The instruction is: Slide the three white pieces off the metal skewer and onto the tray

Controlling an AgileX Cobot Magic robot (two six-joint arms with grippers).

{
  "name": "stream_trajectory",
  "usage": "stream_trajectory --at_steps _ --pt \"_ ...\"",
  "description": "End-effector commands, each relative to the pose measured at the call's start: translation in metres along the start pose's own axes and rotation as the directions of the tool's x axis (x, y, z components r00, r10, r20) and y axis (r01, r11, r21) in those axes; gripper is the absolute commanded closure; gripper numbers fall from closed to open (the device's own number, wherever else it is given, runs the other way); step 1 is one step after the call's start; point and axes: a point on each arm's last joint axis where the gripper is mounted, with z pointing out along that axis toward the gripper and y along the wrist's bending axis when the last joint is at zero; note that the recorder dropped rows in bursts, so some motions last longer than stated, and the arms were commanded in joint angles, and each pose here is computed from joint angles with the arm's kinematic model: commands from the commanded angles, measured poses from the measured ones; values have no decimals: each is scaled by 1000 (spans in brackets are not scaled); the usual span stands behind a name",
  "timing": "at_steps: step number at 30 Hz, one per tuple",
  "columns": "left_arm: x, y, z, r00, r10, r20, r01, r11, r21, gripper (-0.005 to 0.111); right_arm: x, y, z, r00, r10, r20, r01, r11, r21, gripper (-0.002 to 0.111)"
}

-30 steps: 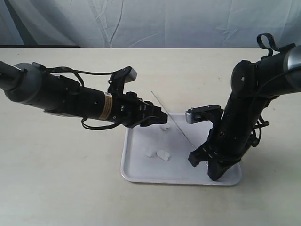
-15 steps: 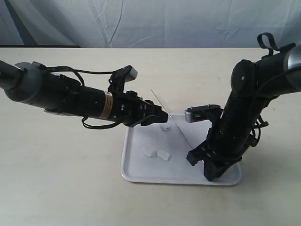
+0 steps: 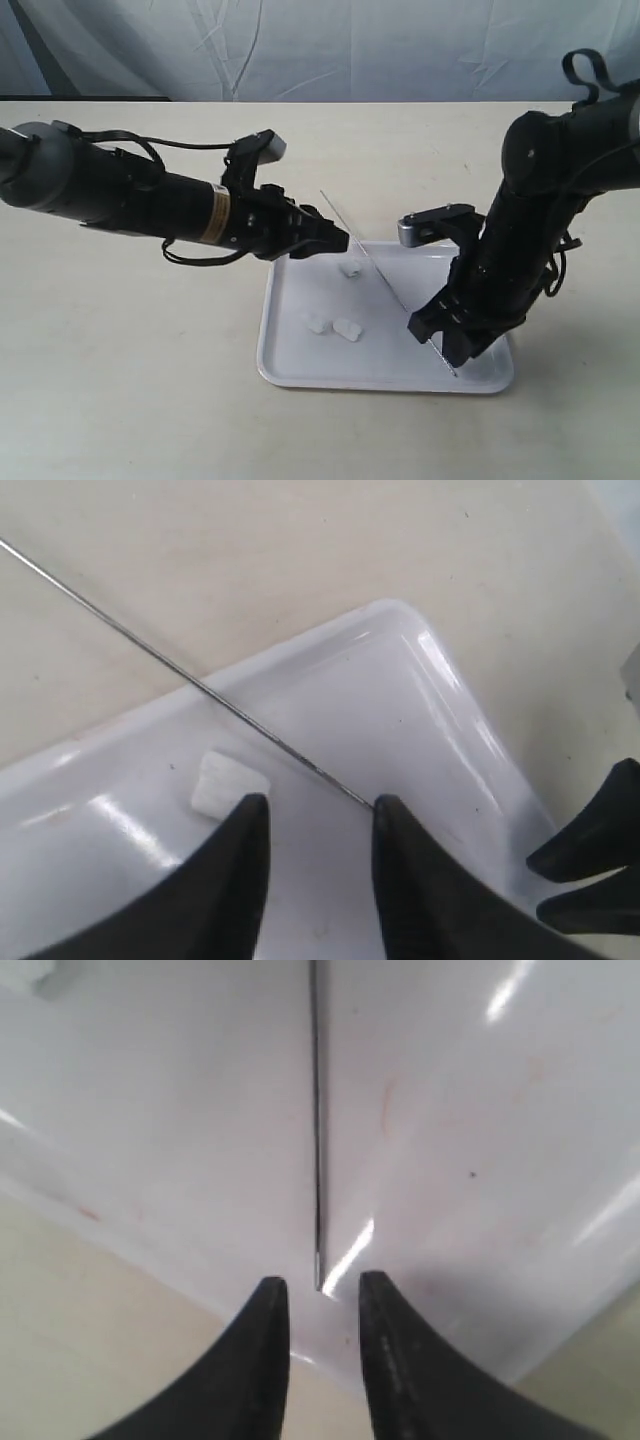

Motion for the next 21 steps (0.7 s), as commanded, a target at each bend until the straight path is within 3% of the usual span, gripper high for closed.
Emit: stream_trajectory --at_steps 1,6,10,16,20,21 --pt "-24 -4 -35 995 71 75 -71 997 -9 73 3 0 -29 991 -78 107 68 993 94 83" --pt "-52 -15 -91 964 206 169 -198 978 -66 73 7 4 -69 943 -169 286 110 971 212 83" --pt "-67 -32 -141 912 344 223 -314 936 -162 73 15 13 -109 850 -207 485 80 960 270 83" --pt "-73 -72 -228 793 509 333 -387 845 -370 73 55 32 -183 612 -294 735 8 931 366 83" --pt "-51 -108 -290 655 641 400 -375 736 -564 73 113 53 -232 385 -346 856 -37 921 389 83" --pt "-36 -120 -303 616 670 414 -364 709 -605 73 136 61 -244 313 -340 887 -45 927 372 83"
